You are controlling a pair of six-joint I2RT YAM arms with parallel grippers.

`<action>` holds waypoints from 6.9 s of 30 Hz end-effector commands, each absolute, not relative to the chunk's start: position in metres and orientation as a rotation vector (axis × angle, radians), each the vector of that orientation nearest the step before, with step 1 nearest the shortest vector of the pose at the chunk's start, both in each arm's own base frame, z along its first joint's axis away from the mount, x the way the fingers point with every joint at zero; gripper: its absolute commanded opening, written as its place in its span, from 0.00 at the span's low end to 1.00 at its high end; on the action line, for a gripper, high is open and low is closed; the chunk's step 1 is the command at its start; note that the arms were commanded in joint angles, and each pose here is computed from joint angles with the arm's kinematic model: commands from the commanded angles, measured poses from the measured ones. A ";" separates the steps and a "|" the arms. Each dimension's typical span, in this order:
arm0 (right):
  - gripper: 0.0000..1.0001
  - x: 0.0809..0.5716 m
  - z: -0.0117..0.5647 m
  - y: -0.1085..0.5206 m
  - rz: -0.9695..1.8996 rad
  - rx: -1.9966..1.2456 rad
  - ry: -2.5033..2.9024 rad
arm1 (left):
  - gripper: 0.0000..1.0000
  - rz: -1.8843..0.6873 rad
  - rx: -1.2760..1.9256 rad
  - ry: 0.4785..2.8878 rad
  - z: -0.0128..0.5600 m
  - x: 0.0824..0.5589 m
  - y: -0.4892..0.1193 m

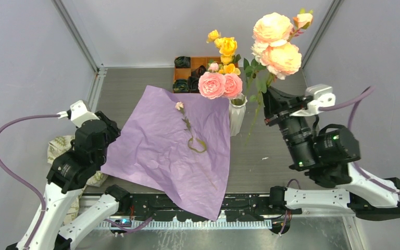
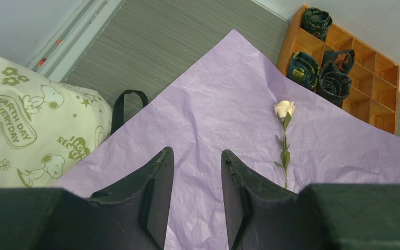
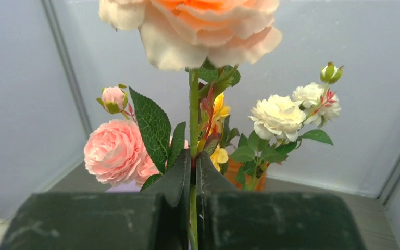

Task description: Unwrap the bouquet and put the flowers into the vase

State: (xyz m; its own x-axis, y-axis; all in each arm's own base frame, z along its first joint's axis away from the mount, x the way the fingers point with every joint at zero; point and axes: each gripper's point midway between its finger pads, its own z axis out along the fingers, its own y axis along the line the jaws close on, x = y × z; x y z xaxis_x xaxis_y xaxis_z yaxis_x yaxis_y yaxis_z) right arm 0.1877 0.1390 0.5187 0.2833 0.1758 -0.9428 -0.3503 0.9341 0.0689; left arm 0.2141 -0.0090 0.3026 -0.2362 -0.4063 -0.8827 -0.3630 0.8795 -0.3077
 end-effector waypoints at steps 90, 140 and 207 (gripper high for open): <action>0.99 0.172 0.463 0.066 0.683 0.196 1.196 | 0.29 -0.422 -0.495 2.424 0.128 0.327 -0.187; 1.00 0.153 0.457 0.045 0.679 0.203 1.192 | 0.00 -0.437 -0.332 2.315 0.207 0.383 -0.236; 1.00 0.125 0.472 0.011 0.670 0.227 1.149 | 0.01 -0.689 0.574 0.672 0.654 0.185 -0.421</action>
